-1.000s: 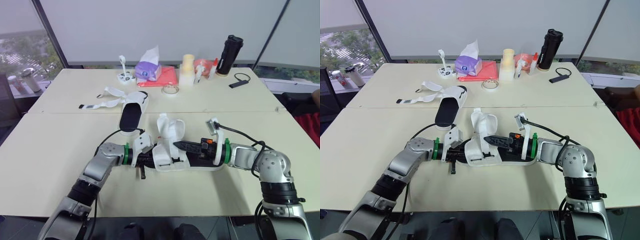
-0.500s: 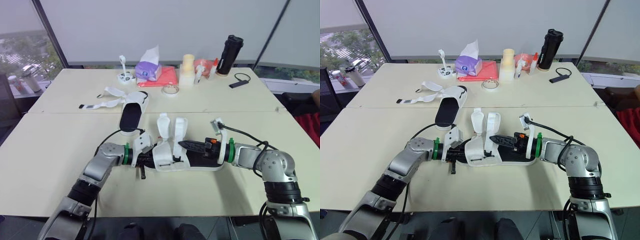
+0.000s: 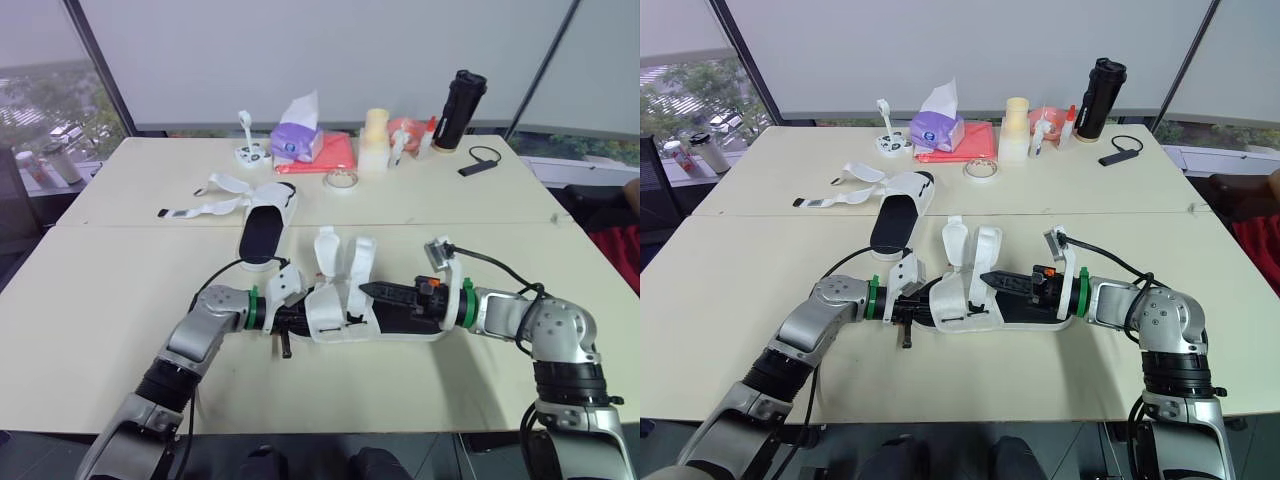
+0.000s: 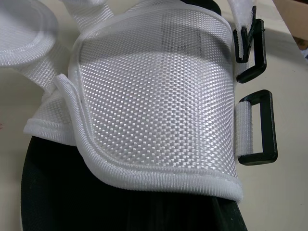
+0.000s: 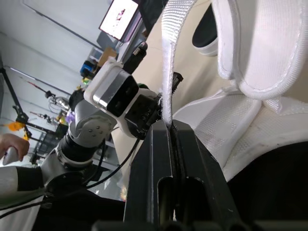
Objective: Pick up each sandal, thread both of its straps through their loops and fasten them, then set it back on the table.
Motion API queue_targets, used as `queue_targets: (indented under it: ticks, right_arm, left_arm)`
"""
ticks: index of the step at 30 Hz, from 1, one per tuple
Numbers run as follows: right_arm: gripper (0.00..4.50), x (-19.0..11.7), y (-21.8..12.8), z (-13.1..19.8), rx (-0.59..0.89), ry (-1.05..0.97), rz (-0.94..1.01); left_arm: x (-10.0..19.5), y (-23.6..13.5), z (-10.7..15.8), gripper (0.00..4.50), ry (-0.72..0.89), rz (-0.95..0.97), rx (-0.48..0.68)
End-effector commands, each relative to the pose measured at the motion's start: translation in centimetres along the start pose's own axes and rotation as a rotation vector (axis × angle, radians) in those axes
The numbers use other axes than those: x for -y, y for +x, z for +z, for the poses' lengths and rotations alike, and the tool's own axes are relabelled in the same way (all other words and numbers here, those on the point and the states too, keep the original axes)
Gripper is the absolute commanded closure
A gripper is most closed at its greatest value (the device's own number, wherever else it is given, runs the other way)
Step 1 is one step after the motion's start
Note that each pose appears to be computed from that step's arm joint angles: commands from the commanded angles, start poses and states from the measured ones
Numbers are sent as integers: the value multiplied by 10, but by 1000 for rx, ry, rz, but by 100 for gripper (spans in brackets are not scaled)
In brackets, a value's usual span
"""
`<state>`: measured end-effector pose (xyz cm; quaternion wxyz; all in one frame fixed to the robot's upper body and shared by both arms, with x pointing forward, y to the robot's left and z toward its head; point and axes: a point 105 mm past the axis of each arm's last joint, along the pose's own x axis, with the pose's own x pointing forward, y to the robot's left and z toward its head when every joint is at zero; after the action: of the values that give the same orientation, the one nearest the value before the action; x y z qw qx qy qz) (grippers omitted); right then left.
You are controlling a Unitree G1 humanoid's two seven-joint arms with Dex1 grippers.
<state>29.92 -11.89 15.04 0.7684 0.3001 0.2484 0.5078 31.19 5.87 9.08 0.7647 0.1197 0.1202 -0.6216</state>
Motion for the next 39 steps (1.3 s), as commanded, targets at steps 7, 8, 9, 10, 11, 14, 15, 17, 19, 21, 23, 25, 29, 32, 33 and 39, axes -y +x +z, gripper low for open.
queue_targets:
  ticks: [7,8,9,10,11,14,15,17,19,21,23,25,29,32,33,39]
  right_arm:
    - [447,15,4,-7,-67,-126,-120]
    - [447,16,5,-12,-90,-147,-126]
    - [447,17,5,-15,-100,-157,-124]
    - [423,17,6,-16,-100,-169,-120]
    - [393,17,6,-16,-98,-178,-117]
    - [272,16,5,-12,-70,-182,-105]
    - [218,15,5,-9,-54,-180,-101]
    - [112,14,4,-5,-32,-172,-91]
    - [18,11,3,-2,-12,-164,-72]
    - [18,8,3,0,3,-158,-58]
    - [18,4,4,-1,-1,-162,-42]
    - [18,2,5,-3,-12,-162,-30]
    - [72,5,9,-8,-30,-161,-54]
    - [207,10,10,-10,-43,-168,-80]
    - [247,9,10,-9,-43,-169,-76]
    - [448,3,12,-7,-61,-195,-53]
  left_arm:
    - [5,3,-17,450,-43,-13,-50]
    - [5,3,-17,450,-42,-13,-50]
    - [5,3,-17,450,-42,-12,-50]
    - [5,3,-17,450,-42,-12,-50]
    - [5,3,-17,450,-41,-11,-51]
    - [5,3,-18,450,-40,-10,-52]
    - [5,3,-18,450,-40,-10,-52]
    - [5,3,-18,450,-41,-10,-53]
    - [5,3,-18,450,-41,-11,-55]
    - [5,3,-19,450,-41,-12,-57]
    - [5,3,-19,450,-41,-14,-59]
    - [5,3,-19,450,-41,-14,-59]
    - [6,3,-21,450,-43,-15,-66]
    - [6,3,-22,450,-45,-15,-67]
    - [6,3,-22,450,-46,-14,-68]
    - [6,3,-22,450,-46,-11,-69]
